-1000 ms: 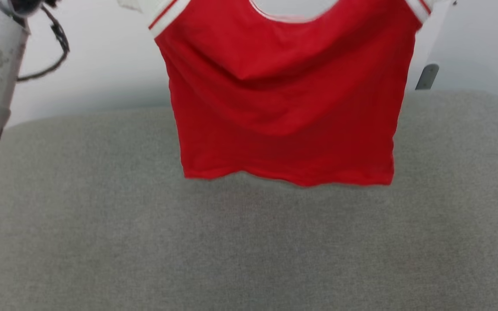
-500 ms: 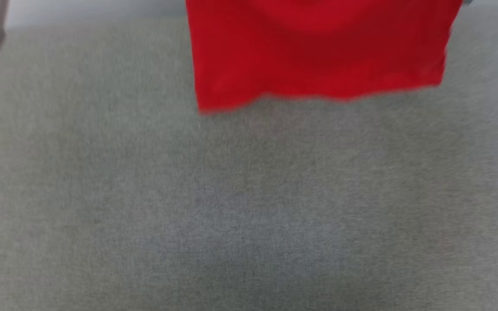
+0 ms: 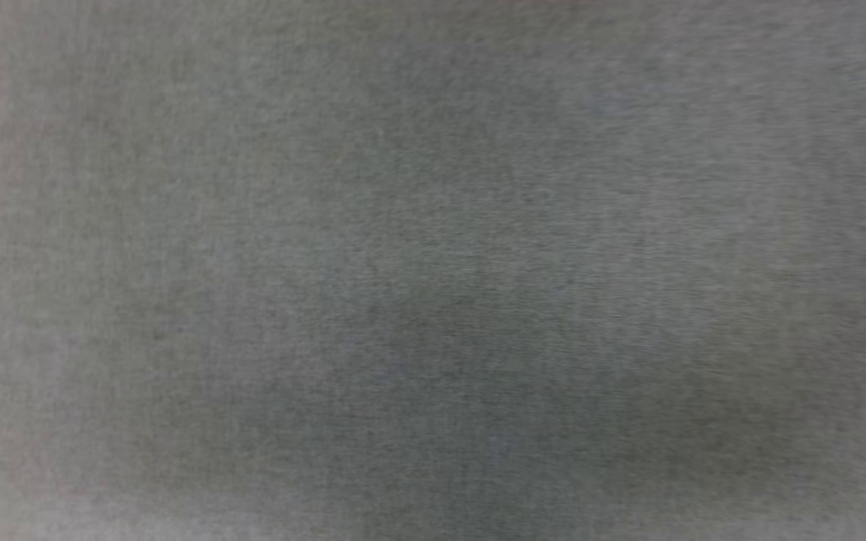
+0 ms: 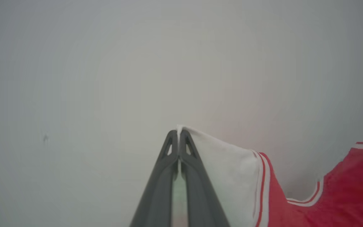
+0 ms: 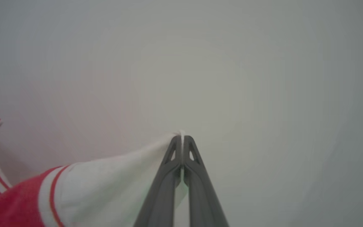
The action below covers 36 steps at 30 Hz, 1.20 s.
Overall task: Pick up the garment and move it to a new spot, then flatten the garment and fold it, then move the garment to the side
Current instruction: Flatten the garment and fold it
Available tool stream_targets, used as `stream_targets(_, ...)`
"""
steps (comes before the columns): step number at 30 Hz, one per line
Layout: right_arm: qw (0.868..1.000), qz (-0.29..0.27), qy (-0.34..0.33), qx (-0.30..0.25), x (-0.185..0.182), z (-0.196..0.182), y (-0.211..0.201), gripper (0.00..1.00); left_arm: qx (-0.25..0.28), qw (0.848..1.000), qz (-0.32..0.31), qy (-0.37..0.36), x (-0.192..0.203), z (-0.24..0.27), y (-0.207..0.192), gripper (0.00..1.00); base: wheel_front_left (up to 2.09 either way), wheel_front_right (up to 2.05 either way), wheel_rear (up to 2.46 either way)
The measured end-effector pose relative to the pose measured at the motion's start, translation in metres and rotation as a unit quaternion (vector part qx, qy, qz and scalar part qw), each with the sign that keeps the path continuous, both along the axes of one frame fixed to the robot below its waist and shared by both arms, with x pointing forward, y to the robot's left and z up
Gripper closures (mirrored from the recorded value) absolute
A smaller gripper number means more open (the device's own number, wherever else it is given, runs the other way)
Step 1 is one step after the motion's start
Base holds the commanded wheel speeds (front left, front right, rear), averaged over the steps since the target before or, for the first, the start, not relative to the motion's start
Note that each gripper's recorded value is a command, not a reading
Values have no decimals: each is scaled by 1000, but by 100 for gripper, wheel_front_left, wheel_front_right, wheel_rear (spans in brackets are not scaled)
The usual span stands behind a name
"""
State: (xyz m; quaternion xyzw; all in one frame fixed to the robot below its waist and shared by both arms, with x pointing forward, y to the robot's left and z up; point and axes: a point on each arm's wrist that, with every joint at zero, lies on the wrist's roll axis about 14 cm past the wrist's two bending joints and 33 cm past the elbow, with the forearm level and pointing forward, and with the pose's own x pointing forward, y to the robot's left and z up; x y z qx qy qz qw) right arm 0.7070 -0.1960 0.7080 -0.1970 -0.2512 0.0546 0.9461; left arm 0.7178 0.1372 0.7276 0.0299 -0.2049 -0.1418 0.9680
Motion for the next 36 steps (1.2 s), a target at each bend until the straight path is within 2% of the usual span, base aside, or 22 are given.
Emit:
stream_targets(3, 999, 12, 47, 9, 11, -54, 13, 100, 0, 999, 14, 38, 4, -40, 16, 100, 0, 0, 0)
stream_targets(8, 994, 41, 98, 26, 7, -107, 34, 100, 5, 995, 28, 92, -8, -91, 36, 100, 0, 0, 0)
stream_targets(14, 986, 68, 147, 39, -21, -136, 40, 100, 8, 987, 20, 159, -43, -132, 43, 100, 0, 0, 0)
stream_targets(23, 961, 98, 255, 54, -106, -187, 28, 100, 38, 959, 13, 281, -134, -193, 78, 100, 0, 0, 0)
stream_targets(29, 944, 105, 307, 60, -177, -203, 10, 100, 29, 941, 15, 337, -203, -220, 100, 100, 0, 0, 0)
stream_targets(36, 929, 99, 353, 56, -261, -221, -12, 100, 11, 917, 22, 398, -291, -250, 102, 100, 0, 0, 0)
